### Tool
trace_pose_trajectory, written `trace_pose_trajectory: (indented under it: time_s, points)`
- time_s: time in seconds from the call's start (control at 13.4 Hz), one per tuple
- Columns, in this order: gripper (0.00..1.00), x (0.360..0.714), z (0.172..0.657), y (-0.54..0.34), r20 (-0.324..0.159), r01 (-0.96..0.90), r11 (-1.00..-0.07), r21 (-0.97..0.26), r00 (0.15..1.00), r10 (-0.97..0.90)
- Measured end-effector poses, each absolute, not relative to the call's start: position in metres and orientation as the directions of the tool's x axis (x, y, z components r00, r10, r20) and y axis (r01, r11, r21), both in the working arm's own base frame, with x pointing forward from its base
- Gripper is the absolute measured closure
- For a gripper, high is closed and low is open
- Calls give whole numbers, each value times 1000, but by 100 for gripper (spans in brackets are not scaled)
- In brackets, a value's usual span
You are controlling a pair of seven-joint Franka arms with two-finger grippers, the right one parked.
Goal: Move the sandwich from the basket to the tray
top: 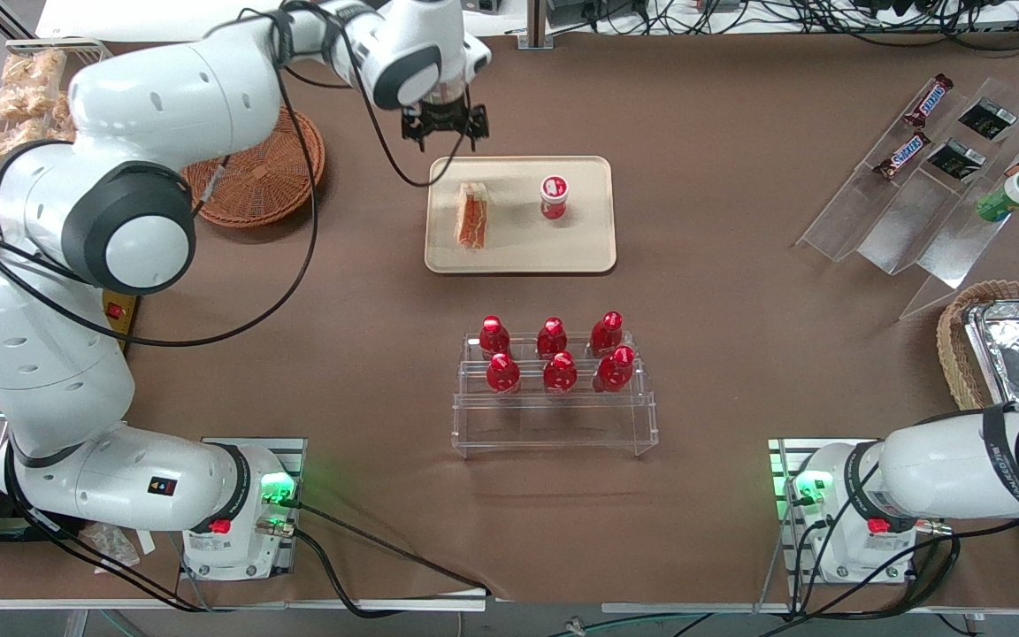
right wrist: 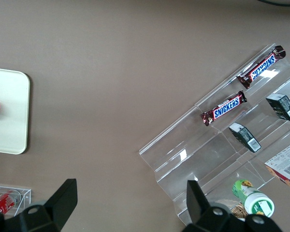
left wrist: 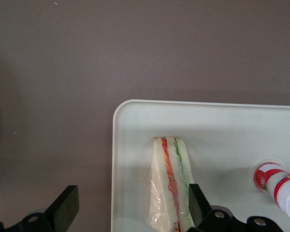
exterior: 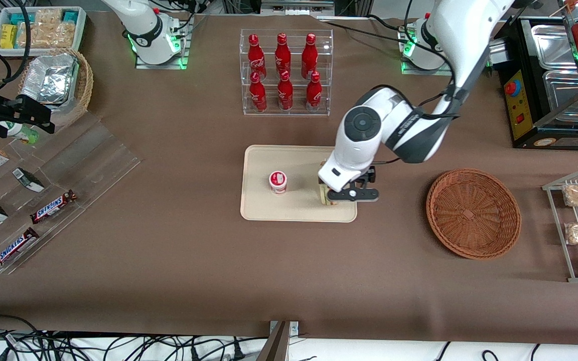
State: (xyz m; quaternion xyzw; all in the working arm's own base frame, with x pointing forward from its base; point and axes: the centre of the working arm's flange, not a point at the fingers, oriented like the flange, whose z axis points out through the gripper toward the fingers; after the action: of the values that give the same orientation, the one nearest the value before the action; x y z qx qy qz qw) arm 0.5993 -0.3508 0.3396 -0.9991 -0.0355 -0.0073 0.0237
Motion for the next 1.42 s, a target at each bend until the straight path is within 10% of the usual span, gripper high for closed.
trace_pose_trajectory:
  time_s: [1.42]
  points:
    - [0,648,503,-164,23,239,-970,-33,971,239]
